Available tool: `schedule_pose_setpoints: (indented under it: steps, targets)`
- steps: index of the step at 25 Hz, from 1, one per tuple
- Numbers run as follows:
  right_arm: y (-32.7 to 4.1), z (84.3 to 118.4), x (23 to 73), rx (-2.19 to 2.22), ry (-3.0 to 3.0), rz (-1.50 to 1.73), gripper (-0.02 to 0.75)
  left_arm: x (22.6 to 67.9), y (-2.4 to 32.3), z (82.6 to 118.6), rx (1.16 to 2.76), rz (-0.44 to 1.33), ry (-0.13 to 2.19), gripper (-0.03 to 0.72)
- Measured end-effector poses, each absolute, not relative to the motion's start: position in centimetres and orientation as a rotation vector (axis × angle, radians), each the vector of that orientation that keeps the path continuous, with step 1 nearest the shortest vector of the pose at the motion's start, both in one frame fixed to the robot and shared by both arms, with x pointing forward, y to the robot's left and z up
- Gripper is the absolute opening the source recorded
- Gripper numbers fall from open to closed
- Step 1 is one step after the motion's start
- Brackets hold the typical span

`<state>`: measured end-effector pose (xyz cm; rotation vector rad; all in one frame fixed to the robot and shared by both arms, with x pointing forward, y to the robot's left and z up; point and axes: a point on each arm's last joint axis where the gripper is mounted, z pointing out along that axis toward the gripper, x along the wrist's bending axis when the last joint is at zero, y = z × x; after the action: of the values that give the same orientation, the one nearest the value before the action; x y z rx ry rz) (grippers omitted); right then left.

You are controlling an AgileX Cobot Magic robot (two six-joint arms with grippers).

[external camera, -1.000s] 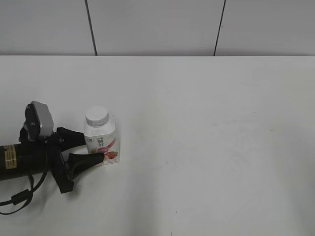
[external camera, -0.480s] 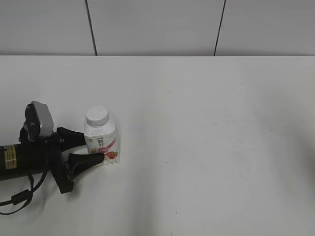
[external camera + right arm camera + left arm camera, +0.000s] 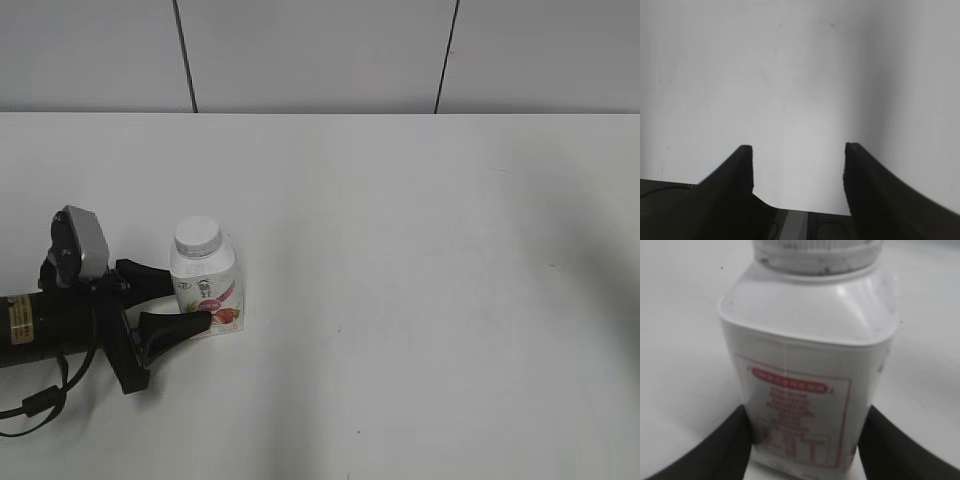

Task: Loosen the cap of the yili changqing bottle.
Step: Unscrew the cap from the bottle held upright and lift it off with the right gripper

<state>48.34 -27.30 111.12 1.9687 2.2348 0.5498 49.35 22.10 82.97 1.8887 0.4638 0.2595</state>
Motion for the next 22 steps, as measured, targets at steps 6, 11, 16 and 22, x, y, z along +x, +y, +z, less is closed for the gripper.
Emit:
schedule_pose_setpoints:
  steps: [6,11,16,22]
  targets:
    - [-26.9,110.4,52.3,2.042,2.235,0.552,0.438,49.3,22.1,83.0,1.889,0.259,0.463,0.403]
    - [-25.7,109.5,54.8,2.037,2.287,0.541,0.438,49.3,22.1,83.0,1.889,0.259,0.463,0.4]
    - [-21.8,108.7,57.1,1.924,2.411,0.525,0.438,49.3,22.1,83.0,1.889,0.259,0.463,0.4]
    - [-14.9,108.0,58.8,1.761,2.558,0.548,0.438,49.3,22.1,83.0,1.888,0.259,0.463,0.4]
